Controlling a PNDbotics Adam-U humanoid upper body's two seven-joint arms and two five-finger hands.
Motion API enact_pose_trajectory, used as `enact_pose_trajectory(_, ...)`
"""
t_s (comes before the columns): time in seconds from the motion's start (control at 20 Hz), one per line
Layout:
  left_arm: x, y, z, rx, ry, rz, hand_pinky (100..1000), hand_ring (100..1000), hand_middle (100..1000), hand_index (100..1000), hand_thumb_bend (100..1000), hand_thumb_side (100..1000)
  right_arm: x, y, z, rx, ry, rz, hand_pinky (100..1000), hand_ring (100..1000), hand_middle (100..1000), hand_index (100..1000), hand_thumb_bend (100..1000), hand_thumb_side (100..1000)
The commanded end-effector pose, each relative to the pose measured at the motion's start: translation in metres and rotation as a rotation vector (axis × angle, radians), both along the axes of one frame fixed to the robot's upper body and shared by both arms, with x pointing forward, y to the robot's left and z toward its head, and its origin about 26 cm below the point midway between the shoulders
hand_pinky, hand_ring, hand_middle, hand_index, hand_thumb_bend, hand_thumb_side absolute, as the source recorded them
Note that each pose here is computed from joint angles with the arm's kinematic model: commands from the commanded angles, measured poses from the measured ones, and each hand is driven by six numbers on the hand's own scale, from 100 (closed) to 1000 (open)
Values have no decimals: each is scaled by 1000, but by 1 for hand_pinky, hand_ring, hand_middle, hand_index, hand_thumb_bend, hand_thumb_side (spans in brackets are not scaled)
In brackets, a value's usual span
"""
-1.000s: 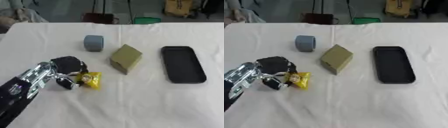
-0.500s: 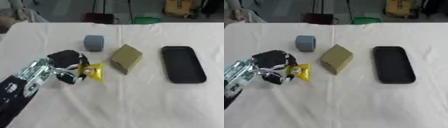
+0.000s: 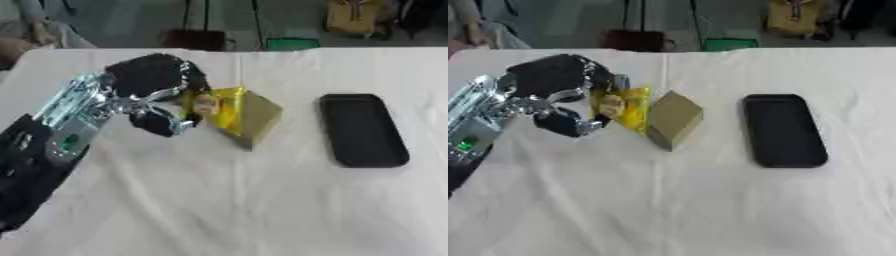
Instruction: Pick up objects on the table and place them in the box.
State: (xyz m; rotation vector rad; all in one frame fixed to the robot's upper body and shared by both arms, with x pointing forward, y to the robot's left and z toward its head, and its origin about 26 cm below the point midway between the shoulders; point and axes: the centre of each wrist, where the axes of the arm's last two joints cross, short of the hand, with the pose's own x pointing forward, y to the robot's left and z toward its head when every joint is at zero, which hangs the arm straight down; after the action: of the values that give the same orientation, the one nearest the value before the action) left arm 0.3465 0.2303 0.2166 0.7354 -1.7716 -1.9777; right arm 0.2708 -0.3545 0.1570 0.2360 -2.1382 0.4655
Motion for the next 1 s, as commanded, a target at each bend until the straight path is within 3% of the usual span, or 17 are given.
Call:
enact_pose_trajectory(0.05, 12, -18, 7, 14, 40, -48, 646, 484, 515, 729, 100, 249, 0, 2, 9, -13, -25, 30, 666, 548, 770, 845, 100, 644)
enact_pose_trajectory(0.35, 43, -70, 19, 14, 78, -101, 641, 472, 503, 729, 100, 246, 2, 8, 12, -6, -37, 67, 666, 549, 769, 844, 100, 640)
enact_pose_trajectory(0.65, 65, -121, 33, -50, 111, -85, 634, 465, 505, 738, 100, 245, 4, 16, 21, -5, -62, 117, 667, 551, 769, 843, 100, 636)
enact_pose_trajectory(0.85, 80, -130, 25, -56, 104, -55, 634, 470, 517, 745, 100, 247, 5, 20, 25, 1, -76, 141, 667, 552, 769, 842, 100, 663)
enact_pose_trajectory(1.0, 94, -122, 21, -52, 83, 1, 639, 481, 537, 750, 100, 249, 7, 25, 30, 6, -93, 169, 667, 552, 768, 842, 100, 630)
